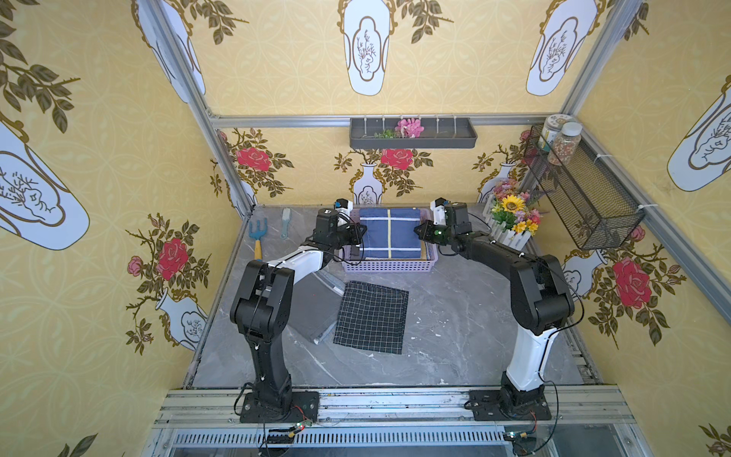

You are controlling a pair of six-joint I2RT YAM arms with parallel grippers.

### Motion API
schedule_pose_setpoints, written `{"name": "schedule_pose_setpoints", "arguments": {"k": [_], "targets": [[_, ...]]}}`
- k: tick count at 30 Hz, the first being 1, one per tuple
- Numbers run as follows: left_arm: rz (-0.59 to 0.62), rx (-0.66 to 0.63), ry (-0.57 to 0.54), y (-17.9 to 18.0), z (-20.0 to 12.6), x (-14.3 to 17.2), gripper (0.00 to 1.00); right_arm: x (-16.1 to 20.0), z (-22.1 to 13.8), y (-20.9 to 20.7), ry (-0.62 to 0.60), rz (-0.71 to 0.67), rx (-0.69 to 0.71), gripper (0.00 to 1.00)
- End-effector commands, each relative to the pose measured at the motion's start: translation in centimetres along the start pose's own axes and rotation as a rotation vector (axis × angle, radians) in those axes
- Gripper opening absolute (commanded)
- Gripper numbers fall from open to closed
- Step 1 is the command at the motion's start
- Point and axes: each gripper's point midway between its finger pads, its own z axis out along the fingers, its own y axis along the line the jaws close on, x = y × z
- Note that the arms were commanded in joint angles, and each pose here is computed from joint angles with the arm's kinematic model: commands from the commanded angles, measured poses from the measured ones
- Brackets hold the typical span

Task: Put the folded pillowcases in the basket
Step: Place the pillowcase in the basket.

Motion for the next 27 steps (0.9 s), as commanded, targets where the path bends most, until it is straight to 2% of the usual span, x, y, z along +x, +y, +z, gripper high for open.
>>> {"name": "schedule_pose_setpoints", "arguments": {"k": [1, 3, 4, 5, 7, 8, 10, 11, 14, 19, 23, 24, 27], "targets": [[-0.011, -0.039, -0.007, 1.2, 0.1, -0.2, 0.0, -0.9, -0.1, -1.2, -0.033, 0.013, 0.054, 0.0], [-0.012, -0.037, -0.006, 1.2, 0.1, -0.2, 0.02, -0.9, 0.0, -1.3, -0.03, 0.015, 0.056, 0.0], [-0.013, -0.037, -0.005, 1.2, 0.1, -0.3, 0.06, -0.9, 0.0, -1.2, -0.031, 0.014, 0.055, 0.0], [-0.016, -0.038, -0.002, 1.2, 0.1, -0.3, 0.14, -1.0, 0.0, -1.2, -0.03, 0.016, 0.052, 0.02], [-0.022, -0.039, 0.005, 1.2, 0.0, -0.4, 0.53, -1.1, -0.1, -1.1, -0.027, 0.022, 0.051, 0.18], [-0.022, -0.037, 0.007, 1.1, 0.0, -0.5, 0.67, -1.2, -0.2, -1.0, -0.025, 0.026, 0.048, 0.25], [-0.03, -0.05, -0.005, 1.0, -0.4, -1.0, 0.87, -1.3, -0.4, -0.8, -0.027, 0.031, 0.049, 0.42], [-0.03, -0.058, -0.013, 0.9, -0.7, -1.3, 0.94, -1.4, -0.7, -0.7, -0.031, 0.032, 0.051, 0.49], [-0.028, -0.072, -0.032, 0.5, -1.6, -2.3, 0.99, -1.6, -1.6, -0.2, -0.041, 0.024, 0.047, 0.59], [-0.019, -0.068, -0.064, -0.7, -3.5, -3.4, 1.0, -2.0, -3.4, 0.8, -0.055, 0.011, 0.043, 0.68], [-0.016, -0.069, -0.084, -1.5, -5.1, -3.8, 1.0, -2.0, -5.3, 2.0, -0.064, -0.005, 0.029, 0.84], [-0.017, -0.067, -0.091, -1.8, -5.6, -3.8, 1.0, -1.8, -5.8, 2.2, -0.063, -0.009, 0.026, 0.99], [-0.028, -0.062, -0.103, -2.4, -7.2, -3.5, 1.0, -1.3, -7.4, 3.0, -0.063, -0.023, 0.017, 0.97]]}}
